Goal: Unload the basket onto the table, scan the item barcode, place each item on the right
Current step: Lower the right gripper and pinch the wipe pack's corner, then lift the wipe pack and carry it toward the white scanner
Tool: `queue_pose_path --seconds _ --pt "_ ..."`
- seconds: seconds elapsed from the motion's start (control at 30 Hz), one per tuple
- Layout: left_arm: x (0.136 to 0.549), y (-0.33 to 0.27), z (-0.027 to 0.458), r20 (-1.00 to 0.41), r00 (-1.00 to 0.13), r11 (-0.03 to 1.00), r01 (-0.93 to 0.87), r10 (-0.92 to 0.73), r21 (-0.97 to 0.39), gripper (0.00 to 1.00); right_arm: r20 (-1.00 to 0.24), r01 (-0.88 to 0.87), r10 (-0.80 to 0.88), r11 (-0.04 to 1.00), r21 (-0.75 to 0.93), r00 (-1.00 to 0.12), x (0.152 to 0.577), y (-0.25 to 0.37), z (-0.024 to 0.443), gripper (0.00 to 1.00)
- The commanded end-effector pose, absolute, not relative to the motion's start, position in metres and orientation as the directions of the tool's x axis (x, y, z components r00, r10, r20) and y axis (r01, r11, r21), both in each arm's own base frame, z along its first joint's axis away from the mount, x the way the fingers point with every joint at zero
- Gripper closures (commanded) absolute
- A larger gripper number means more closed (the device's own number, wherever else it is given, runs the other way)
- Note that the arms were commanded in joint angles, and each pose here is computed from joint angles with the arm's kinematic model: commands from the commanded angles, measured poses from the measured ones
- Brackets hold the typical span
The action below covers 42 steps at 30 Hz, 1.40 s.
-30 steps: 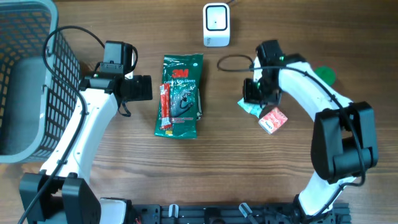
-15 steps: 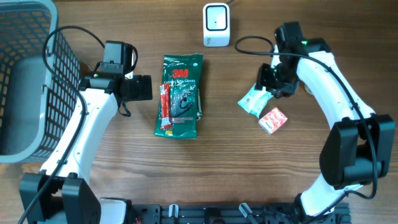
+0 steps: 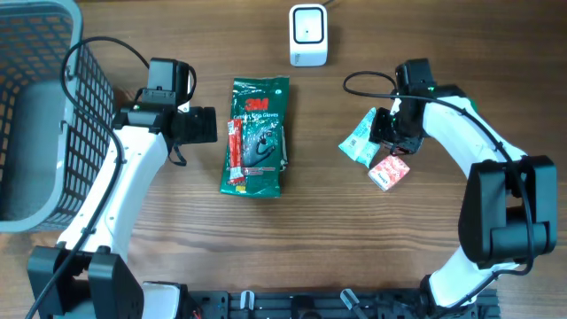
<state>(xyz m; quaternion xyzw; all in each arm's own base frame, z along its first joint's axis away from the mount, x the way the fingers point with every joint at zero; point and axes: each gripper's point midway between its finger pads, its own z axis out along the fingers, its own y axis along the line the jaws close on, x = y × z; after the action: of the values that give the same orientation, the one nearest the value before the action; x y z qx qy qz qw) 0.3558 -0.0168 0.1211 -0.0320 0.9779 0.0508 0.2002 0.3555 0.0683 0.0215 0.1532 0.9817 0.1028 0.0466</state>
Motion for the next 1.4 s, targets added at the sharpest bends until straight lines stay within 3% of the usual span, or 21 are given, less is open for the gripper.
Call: queue_pose_path --seconds 0.0,0.23,0.6,0.77,0.9,0.97,1.07,1.13,1.37 --pt "0.354 -0.014 0.121 -0.394 -0.918 0.992 -0.082 -0.039 0.095 0.00 -0.076 0.315 0.337 0.926 0.207 -0.939 0.359 0.063 0.020 0.60" --pt "0.354 -0.014 0.121 -0.394 -0.918 0.992 -0.082 -0.038 0.095 0.00 -0.099 0.317 0.344 0.923 0.218 -0.934 0.365 0.063 0.021 0.55" --pt "0.354 -0.014 0.121 -0.394 -0.918 0.992 -0.083 -0.039 0.095 0.00 -0.115 0.364 0.391 0.909 0.204 -0.913 0.363 0.058 0.007 0.56" --pt "0.354 -0.014 0.121 -0.394 -0.918 0.992 -0.083 -0.039 0.095 0.00 -0.114 0.380 0.409 0.901 0.209 -0.906 0.357 0.058 -0.003 0.67" --pt "0.354 -0.014 0.121 -0.394 -0.918 0.992 -0.082 -0.039 0.095 0.00 -0.119 0.364 0.405 0.894 0.262 -0.907 0.363 0.065 -0.002 0.86" --pt "0.354 -0.014 0.121 -0.394 -0.918 0.992 -0.082 -0.039 0.095 0.00 -0.125 0.312 0.379 0.876 0.369 -0.917 0.375 0.079 0.014 0.95" --pt "0.354 -0.014 0.121 -0.394 -0.918 0.992 -0.082 -0.039 0.095 0.00 -0.166 0.178 0.319 0.810 0.558 -0.933 0.395 0.097 0.059 0.96" --pt "0.354 -0.014 0.121 -0.394 -0.918 0.992 -0.082 -0.038 0.095 0.00 -0.252 0.011 0.263 0.712 0.702 -0.931 0.405 0.110 0.117 0.96" --pt "0.354 -0.014 0.121 -0.394 -0.918 0.992 -0.081 -0.038 0.095 0.00 -0.497 -0.365 0.068 0.594 0.717 -0.865 0.359 0.137 0.213 0.96"
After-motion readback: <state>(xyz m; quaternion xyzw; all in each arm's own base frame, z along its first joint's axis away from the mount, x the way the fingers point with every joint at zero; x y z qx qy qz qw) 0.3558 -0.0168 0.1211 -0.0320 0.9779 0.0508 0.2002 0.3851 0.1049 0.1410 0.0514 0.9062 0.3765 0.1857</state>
